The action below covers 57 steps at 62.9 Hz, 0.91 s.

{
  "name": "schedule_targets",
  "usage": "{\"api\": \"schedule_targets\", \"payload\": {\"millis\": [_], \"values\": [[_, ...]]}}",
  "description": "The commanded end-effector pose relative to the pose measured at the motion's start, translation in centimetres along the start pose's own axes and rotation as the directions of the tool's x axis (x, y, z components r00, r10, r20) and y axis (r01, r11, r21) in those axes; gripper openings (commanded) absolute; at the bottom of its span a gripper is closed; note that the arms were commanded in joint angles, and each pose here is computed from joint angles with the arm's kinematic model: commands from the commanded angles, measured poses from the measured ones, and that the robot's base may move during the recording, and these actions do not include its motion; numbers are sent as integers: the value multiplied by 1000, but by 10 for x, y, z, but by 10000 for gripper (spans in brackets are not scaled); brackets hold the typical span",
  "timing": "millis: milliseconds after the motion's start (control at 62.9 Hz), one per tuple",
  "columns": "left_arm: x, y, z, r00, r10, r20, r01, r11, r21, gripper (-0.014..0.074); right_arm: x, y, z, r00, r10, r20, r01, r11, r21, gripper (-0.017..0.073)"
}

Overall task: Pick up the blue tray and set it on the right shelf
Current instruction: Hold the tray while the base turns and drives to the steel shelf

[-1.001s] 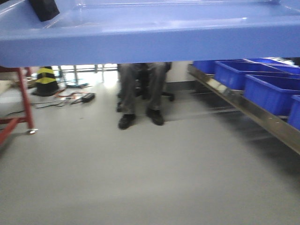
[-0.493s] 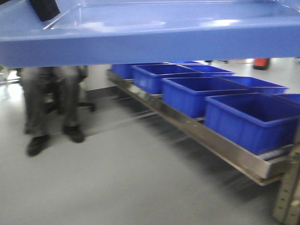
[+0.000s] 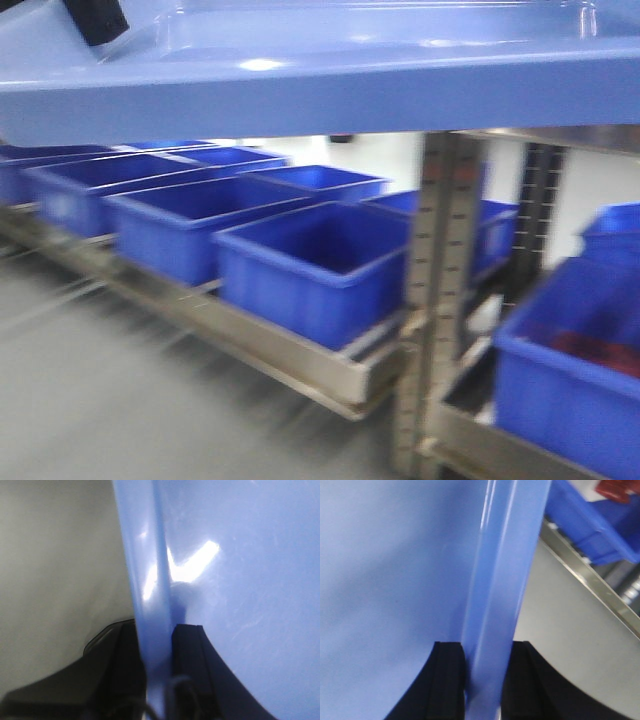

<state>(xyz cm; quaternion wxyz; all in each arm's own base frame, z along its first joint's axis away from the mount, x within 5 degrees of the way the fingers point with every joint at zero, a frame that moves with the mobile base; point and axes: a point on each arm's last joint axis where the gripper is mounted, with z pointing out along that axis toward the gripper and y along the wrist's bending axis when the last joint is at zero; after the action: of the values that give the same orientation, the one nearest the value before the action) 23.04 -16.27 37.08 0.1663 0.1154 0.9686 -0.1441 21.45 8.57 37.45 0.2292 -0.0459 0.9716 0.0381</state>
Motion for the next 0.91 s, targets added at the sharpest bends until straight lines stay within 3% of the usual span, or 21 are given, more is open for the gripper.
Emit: {"api": "schedule_targets", "payload": {"millis": [0, 890], "values": [[11, -4, -20, 998, 52, -43, -51, 998, 21, -48, -7, -3, -17, 993, -48, 110, 48, 999, 8, 57], [11, -4, -20, 998, 52, -43, -51, 998, 21, -48, -7, -3, -17, 993, -48, 110, 48, 999, 8, 57]]}}
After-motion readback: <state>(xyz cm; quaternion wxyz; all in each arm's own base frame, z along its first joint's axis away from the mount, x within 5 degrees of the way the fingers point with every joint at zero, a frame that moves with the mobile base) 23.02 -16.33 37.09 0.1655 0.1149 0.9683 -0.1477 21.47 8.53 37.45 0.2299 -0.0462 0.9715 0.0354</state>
